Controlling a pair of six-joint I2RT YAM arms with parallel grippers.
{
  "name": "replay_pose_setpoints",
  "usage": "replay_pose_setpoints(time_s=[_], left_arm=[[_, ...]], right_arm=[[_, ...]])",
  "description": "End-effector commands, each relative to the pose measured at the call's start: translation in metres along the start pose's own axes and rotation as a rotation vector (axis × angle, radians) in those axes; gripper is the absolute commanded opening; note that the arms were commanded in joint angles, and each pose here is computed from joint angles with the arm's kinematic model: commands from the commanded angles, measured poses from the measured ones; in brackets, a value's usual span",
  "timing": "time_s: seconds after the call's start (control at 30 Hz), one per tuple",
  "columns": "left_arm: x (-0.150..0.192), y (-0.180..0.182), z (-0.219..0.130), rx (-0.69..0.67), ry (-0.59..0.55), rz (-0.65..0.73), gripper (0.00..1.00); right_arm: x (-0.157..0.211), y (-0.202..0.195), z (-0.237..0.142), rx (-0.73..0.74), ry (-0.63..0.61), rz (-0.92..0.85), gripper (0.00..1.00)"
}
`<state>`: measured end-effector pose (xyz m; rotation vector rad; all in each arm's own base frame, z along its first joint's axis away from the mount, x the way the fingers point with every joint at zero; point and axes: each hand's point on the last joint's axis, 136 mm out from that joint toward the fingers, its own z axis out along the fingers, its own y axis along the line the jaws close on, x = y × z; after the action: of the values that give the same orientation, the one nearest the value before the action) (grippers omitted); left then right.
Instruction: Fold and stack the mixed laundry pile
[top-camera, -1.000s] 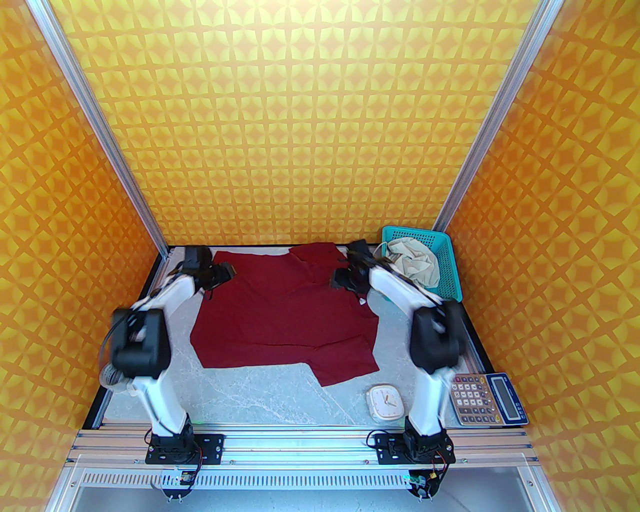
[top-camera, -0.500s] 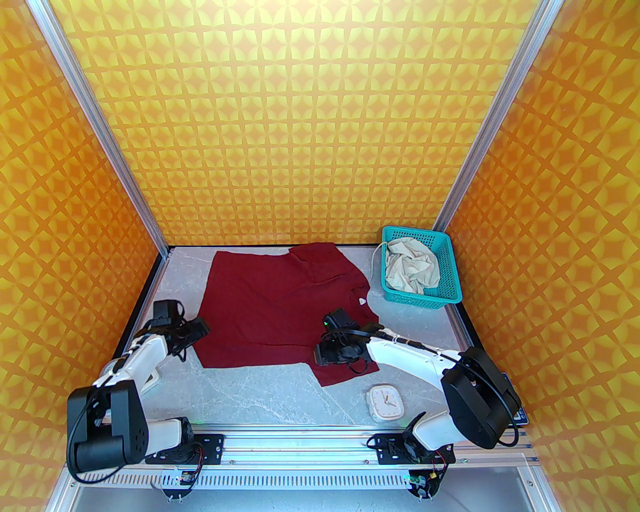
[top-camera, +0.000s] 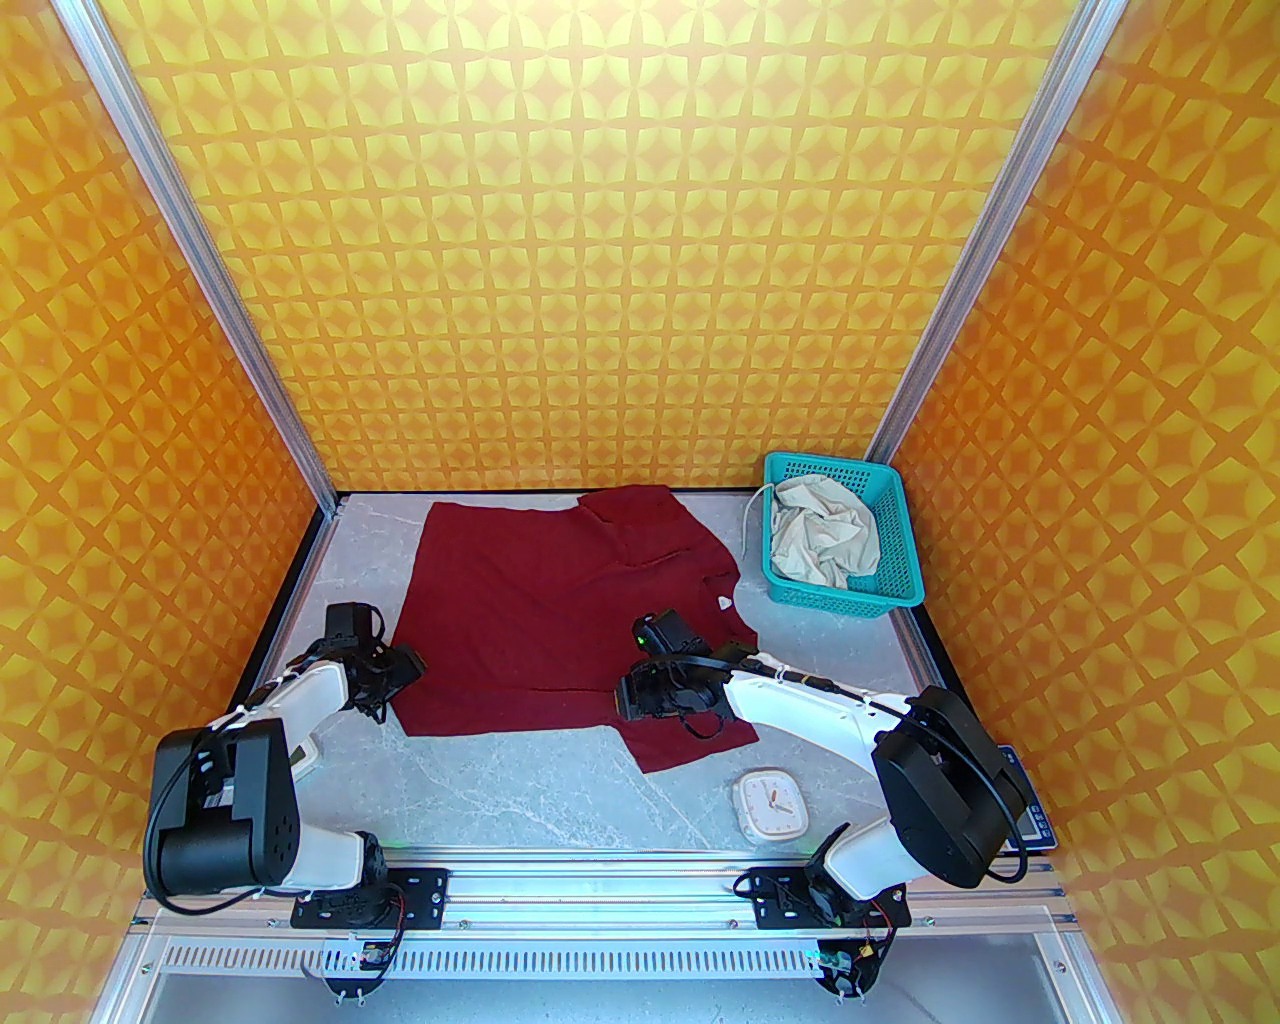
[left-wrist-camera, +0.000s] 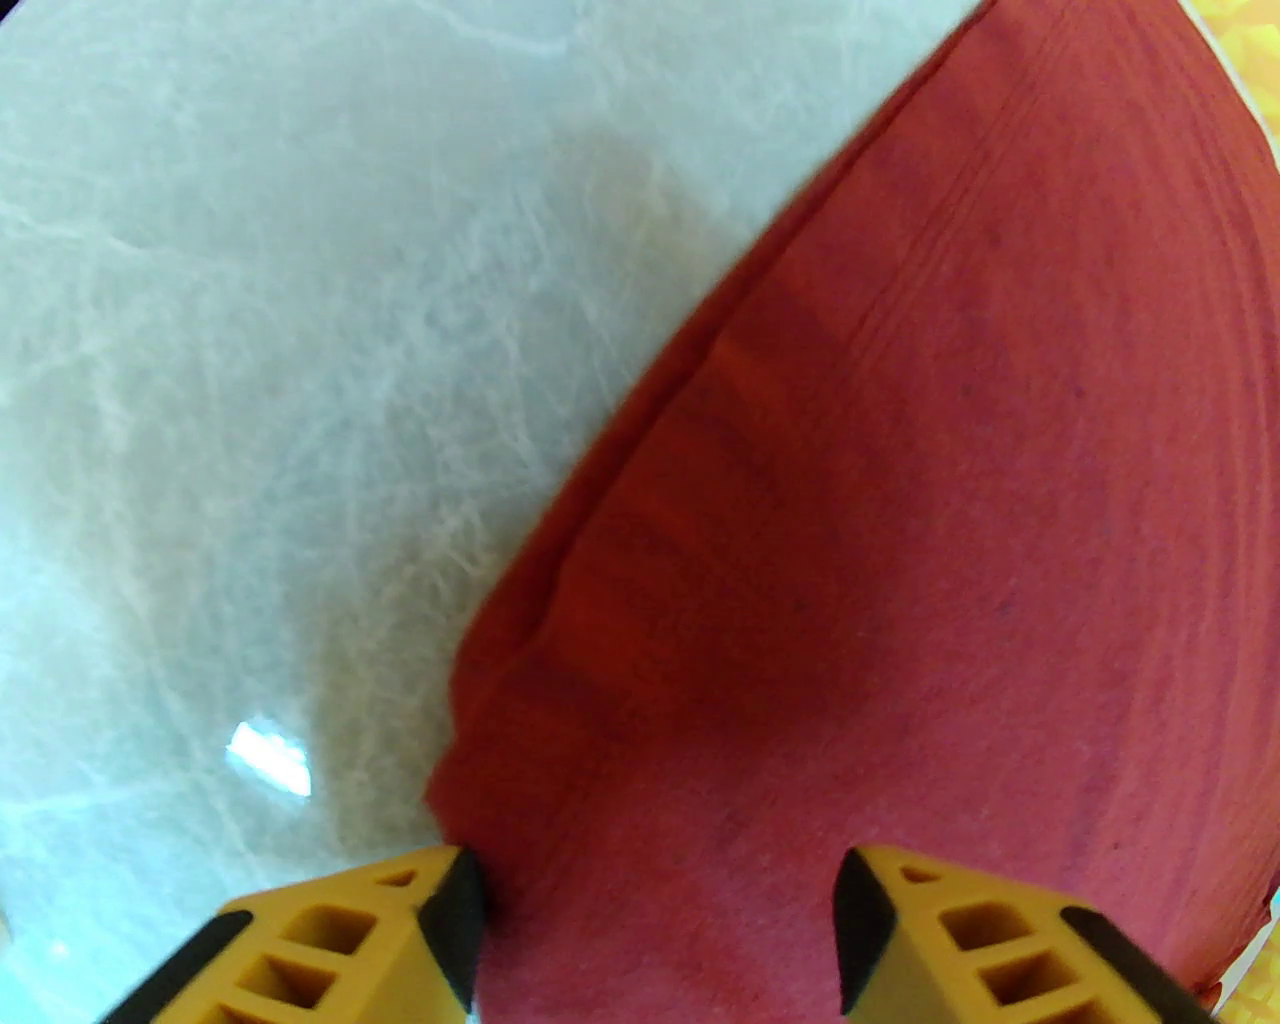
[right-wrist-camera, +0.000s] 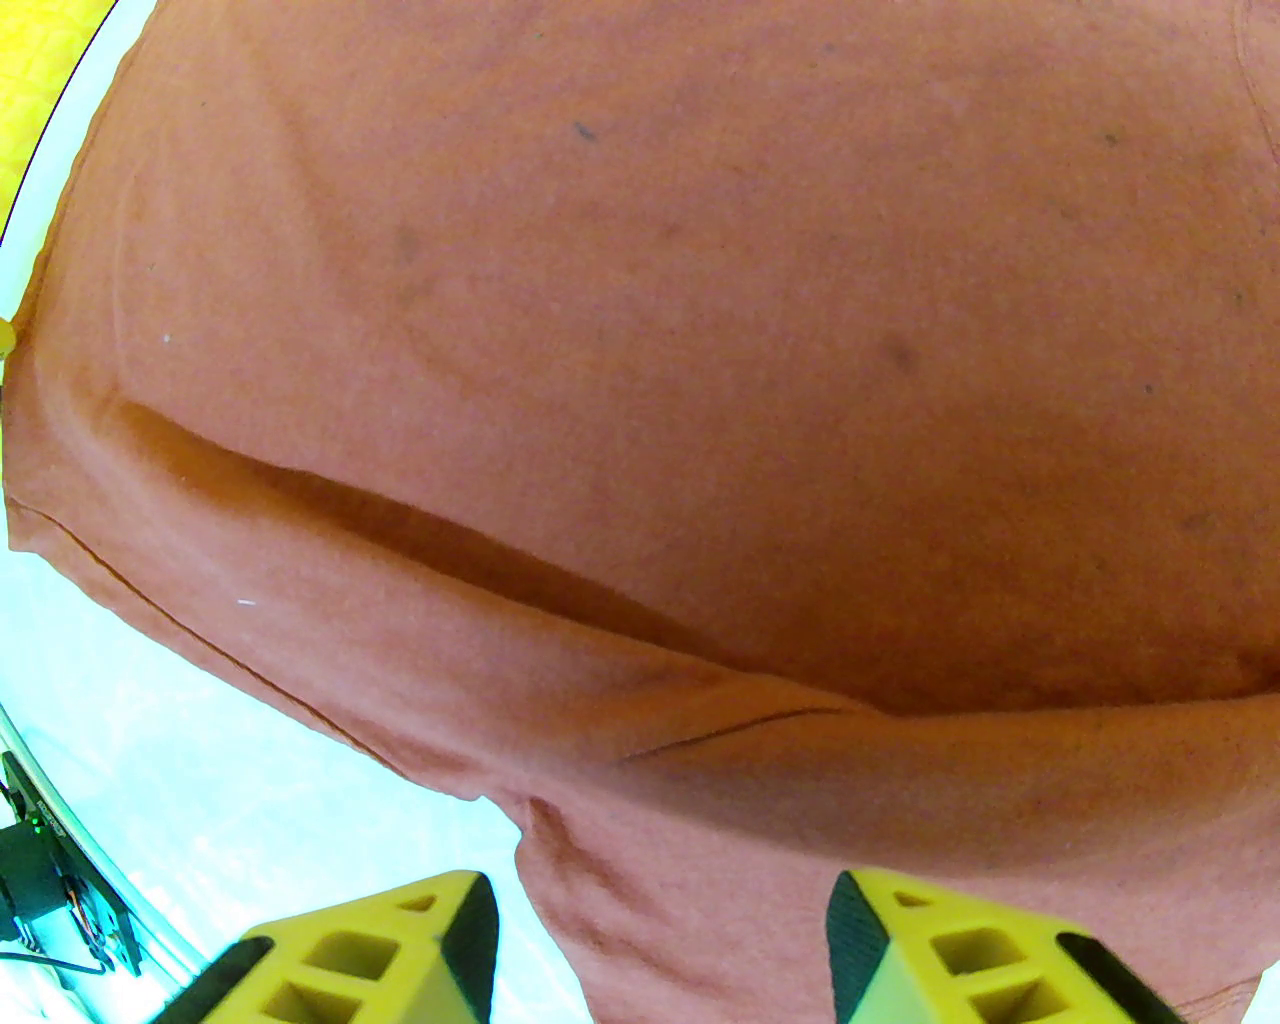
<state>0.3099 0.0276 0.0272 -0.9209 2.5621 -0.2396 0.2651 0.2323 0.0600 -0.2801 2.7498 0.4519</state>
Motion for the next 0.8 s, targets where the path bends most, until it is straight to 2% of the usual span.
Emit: replay_pose_setpoints(time_s=[0.0, 0.13, 0.2, 0.3, 0.4, 0.47, 0.77], left_arm=[[0.004, 0.013, 0.0, -0.061, -0.008, -0.024, 0.65], [0.01, 0.019, 0.0, -0.092, 0.001, -0.024, 0.64], [0.013, 0.013, 0.003, -0.092, 0.016, -0.006, 0.59], [0.013, 0.002, 0.007, -0.08, 0.021, 0.008, 0.44], [0.009, -0.005, 0.003, -0.084, 0.015, 0.019, 0.23], [0.006, -0.006, -0.003, -0.103, 0.003, 0.035, 0.14], [0.003, 0.005, -0.032, -0.251, 0.043, 0.138, 0.05]], right_arm=[[-0.005, 0.0, 0.001, 0.012, -0.019, -0.008, 0.59], [-0.006, 0.0, 0.002, 0.011, -0.019, -0.015, 0.58], [-0.006, 0.002, 0.005, 0.007, -0.016, -0.016, 0.58], [-0.005, 0.003, 0.01, -0.002, -0.001, -0.016, 0.58], [-0.005, 0.004, 0.009, -0.007, -0.003, -0.017, 0.58], [-0.004, 0.002, 0.008, 0.001, -0.006, -0.023, 0.58], [-0.004, 0.003, 0.009, -0.013, -0.018, -0.025, 0.58]])
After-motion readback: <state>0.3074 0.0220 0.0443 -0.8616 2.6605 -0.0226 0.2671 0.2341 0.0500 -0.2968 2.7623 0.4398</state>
